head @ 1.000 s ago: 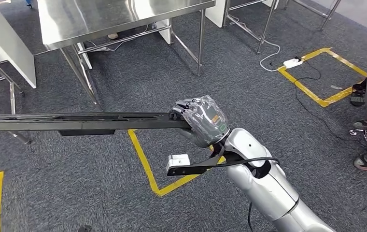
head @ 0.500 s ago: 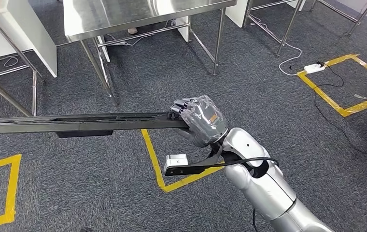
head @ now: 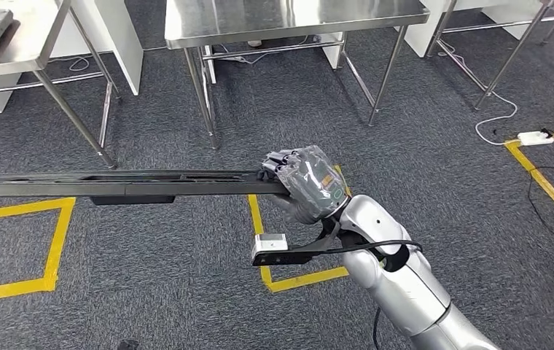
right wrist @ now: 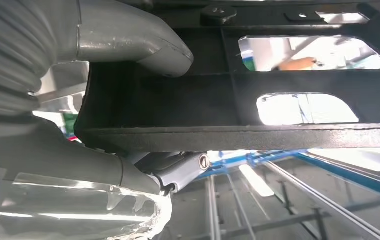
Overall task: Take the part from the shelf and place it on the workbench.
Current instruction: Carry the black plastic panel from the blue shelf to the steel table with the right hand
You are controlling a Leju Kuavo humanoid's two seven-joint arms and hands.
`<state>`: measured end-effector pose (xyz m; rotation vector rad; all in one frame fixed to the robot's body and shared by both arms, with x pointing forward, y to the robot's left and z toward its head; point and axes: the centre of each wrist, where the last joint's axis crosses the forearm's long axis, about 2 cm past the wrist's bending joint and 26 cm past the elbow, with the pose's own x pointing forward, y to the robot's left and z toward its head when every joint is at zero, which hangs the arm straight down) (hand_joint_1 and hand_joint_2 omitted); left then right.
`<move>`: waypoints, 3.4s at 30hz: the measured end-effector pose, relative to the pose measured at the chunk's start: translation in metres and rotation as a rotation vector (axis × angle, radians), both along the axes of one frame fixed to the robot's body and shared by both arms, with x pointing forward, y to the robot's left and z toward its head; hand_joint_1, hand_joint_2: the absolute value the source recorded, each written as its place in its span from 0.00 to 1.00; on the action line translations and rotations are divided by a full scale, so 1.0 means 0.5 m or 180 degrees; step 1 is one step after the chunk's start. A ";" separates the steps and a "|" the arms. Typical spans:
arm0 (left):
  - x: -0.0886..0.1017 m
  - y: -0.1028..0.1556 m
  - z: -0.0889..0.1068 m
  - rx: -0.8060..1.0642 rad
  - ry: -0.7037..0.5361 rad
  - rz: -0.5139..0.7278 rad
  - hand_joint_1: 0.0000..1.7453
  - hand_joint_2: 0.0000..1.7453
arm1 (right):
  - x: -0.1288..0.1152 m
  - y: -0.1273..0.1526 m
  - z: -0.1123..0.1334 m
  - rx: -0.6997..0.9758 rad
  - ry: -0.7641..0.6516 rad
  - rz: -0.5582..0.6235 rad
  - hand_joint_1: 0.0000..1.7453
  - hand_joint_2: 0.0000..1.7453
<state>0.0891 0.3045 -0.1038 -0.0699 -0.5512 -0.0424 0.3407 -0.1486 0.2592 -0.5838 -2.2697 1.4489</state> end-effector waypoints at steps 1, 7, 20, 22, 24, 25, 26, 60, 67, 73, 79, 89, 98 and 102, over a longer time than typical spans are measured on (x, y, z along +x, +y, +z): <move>0.000 0.001 0.000 0.0001 -0.0008 -0.0004 0.00 1.00 | 0.000 0.000 0.001 -0.0001 -0.0003 0.0002 0.95 1.00; 0.006 0.005 0.001 0.0030 -0.0065 -0.0040 0.00 1.00 | 0.001 0.001 0.005 -0.0027 -0.0027 -0.0002 0.95 1.00; 0.020 0.010 0.005 0.0069 -0.0200 -0.0097 0.00 1.00 | 0.011 -0.012 0.013 -0.0025 -0.0044 -0.0041 0.95 1.00; 0.020 0.010 0.005 0.0071 -0.0201 -0.0097 0.00 1.00 | 0.012 -0.014 0.013 -0.0026 -0.0047 -0.0049 0.95 1.00; 0.022 0.009 0.005 0.0068 -0.0209 -0.0098 0.00 1.00 | 0.014 -0.017 0.014 -0.0031 -0.0054 -0.0057 0.95 1.00; 0.023 0.009 0.005 0.0066 -0.0213 -0.0098 0.00 1.00 | 0.015 -0.018 0.014 -0.0036 -0.0052 -0.0060 0.95 1.00; 0.024 0.008 0.006 0.0067 -0.0215 -0.0098 0.00 1.00 | 0.016 -0.019 0.012 -0.0043 -0.0045 -0.0065 0.95 1.00; 0.026 0.004 0.006 0.0096 -0.0272 -0.0074 0.00 1.00 | 0.024 -0.021 -0.001 -0.0081 0.0033 -0.0095 0.95 1.00; 0.024 0.003 0.006 0.0095 -0.0270 -0.0073 0.00 1.00 | 0.024 -0.022 -0.001 -0.0067 0.0014 -0.0103 0.95 1.00; 0.019 0.002 0.004 0.0109 -0.0258 -0.0069 0.00 1.00 | 0.024 -0.021 -0.001 -0.0061 0.0013 -0.0102 0.95 1.00; 0.020 0.003 0.005 0.0115 -0.0272 -0.0077 0.00 1.00 | 0.024 -0.022 0.000 -0.0052 0.0010 -0.0110 0.95 1.00; 0.019 0.001 0.004 0.0111 -0.0291 -0.0088 0.00 1.00 | 0.024 -0.028 -0.003 -0.0055 0.0016 -0.0137 0.95 1.00; 0.020 -0.002 0.005 0.0116 -0.0311 -0.0118 0.00 1.00 | 0.026 -0.029 0.000 -0.0071 -0.0009 -0.0162 0.95 1.00; 0.022 -0.001 0.005 0.0117 -0.0319 -0.0119 0.00 1.00 | 0.025 -0.028 0.002 -0.0058 -0.0015 -0.0160 0.95 1.00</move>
